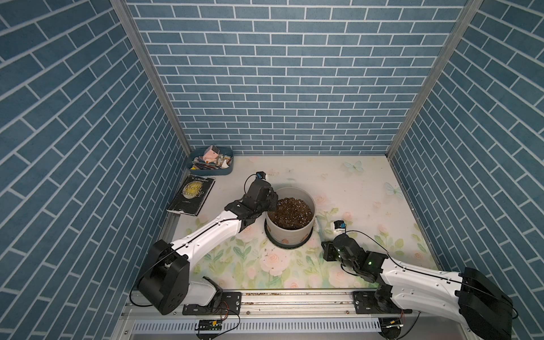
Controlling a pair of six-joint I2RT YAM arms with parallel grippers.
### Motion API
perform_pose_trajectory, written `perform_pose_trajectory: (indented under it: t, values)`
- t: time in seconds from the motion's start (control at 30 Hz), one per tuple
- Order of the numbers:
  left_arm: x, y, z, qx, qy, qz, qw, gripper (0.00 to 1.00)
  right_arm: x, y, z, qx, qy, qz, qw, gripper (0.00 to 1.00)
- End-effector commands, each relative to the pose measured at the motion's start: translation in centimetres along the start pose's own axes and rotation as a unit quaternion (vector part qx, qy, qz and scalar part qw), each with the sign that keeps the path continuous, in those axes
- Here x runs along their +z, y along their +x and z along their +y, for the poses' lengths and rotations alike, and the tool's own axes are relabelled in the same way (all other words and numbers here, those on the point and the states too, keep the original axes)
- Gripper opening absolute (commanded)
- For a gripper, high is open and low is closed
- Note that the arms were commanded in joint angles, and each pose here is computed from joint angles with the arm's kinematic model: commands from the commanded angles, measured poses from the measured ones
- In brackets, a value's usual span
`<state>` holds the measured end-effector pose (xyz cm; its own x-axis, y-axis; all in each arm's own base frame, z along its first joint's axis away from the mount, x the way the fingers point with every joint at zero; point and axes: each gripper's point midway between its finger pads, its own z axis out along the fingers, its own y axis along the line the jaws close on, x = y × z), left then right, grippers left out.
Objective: Scrub the dried mud off the ceramic pot
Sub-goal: Brush off the soil from the pot.
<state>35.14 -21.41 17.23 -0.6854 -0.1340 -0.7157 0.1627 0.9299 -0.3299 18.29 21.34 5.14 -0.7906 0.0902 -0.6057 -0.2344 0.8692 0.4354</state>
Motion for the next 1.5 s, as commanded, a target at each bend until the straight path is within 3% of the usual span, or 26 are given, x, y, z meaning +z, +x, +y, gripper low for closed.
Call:
perform_pose_trajectory:
  t: [0.0, 0.57, 0.83, 1.17, 1.3, 1.47]
  values:
    - [-0.3, -0.6, -0.1, 0.006, 0.001, -0.010, 1.000, 0.47, -0.2, -1.3, 1.8, 0.016, -0.022, -0.017, 0.999, 0.00]
    - [-0.3, -0.3, 0.3, 0.006, -0.005, -0.009, 1.000, 0.40, -2.9, -3.3, 3.9, 0.053, -0.080, -0.057, 0.994, 0.00]
    - [-0.3, -0.3, 0.5, 0.006, -0.009, -0.008, 1.000, 0.39, -3.8, -3.5, 2.1, 0.054, -0.043, -0.067, 0.995, 0.00]
    - [-0.4, -0.2, 0.5, 0.003, -0.008, -0.008, 1.000, 0.39, -1.8, -1.2, -1.1, 0.041, 0.052, -0.019, 0.998, 0.00]
    - [-0.4, -0.3, 0.4, 0.003, -0.007, -0.009, 1.000, 0.39, -0.4, -0.4, 0.7, 0.025, 0.027, 0.007, 0.999, 0.00]
    - [-0.5, -0.2, 0.5, 0.003, -0.009, -0.010, 1.000, 0.39, -0.7, -1.5, 3.4, 0.026, -0.035, -0.016, 0.999, 0.00]
